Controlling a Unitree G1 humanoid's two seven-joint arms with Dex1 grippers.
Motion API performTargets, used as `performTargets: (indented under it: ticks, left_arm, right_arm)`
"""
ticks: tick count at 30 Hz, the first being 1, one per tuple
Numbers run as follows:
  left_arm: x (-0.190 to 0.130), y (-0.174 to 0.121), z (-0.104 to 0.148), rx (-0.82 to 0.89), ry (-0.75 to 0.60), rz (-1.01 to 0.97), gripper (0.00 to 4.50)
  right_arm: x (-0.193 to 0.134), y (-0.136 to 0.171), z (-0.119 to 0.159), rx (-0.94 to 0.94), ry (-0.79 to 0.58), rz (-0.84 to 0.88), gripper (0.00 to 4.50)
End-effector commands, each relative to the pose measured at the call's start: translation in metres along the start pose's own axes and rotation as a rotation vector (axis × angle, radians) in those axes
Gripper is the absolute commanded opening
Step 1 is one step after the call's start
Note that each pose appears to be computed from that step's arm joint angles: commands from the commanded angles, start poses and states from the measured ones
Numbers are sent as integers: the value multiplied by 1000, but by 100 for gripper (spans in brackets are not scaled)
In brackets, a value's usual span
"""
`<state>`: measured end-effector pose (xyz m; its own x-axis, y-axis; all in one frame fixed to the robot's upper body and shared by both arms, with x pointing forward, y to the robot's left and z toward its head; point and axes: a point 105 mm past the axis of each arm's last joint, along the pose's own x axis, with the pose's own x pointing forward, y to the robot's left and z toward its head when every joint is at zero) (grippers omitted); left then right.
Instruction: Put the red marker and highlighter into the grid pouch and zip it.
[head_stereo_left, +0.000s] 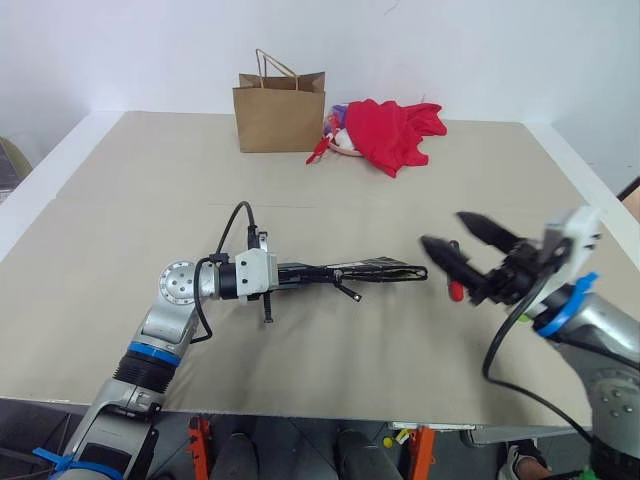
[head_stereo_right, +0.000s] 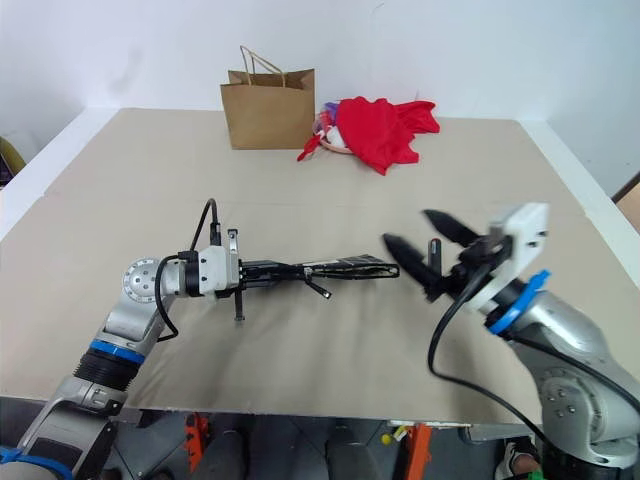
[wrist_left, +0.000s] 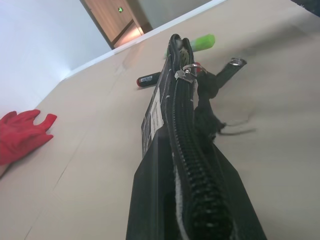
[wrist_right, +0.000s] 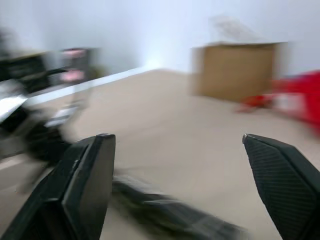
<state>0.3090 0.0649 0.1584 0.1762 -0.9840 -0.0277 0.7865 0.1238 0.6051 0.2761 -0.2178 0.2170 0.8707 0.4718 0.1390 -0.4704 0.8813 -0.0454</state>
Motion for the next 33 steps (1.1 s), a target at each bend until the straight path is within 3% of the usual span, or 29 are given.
performTargets:
  ticks: [1, 8, 17, 22, 23, 25, 27, 28, 30, 32, 33]
  left_arm:
    - [-1, 7, 10, 41, -28, 10, 0]
    - [1, 6, 11, 43, -35, 6, 0]
    - [1, 7, 12, 58, -31, 3, 0]
    - [2, 6, 13, 60, -33, 6, 0]
    - [1, 6, 13, 60, -33, 7, 0]
    - [1, 7, 14, 59, -33, 11, 0]
    - [1, 7, 14, 56, -36, 16, 0]
    - [1, 7, 14, 54, -37, 18, 0]
    - [1, 8, 14, 51, -38, 21, 0]
    - [1, 8, 15, 48, -39, 23, 0]
    - [1, 8, 15, 46, -41, 22, 0]
  right_arm:
    - [-21, -43, -21, -68, 97, -251, 444]
    - [-15, -41, -70, -5, 178, -329, 444]
    - [9, -31, -99, 42, 233, -298, 444]
    - [9, -43, -123, 74, 303, -418, 444]
    - [8, -46, -128, 74, 321, -458, 405]
    - [6, -46, -134, 81, 343, -496, 368]
    - [7, -44, -138, 80, 361, -508, 248]
    - [6, -43, -139, 81, 367, -515, 229]
    - [5, -43, -140, 82, 373, -536, 115]
    - [5, -42, -141, 85, 377, -539, 60]
    - [5, -40, -140, 89, 374, -529, 60]
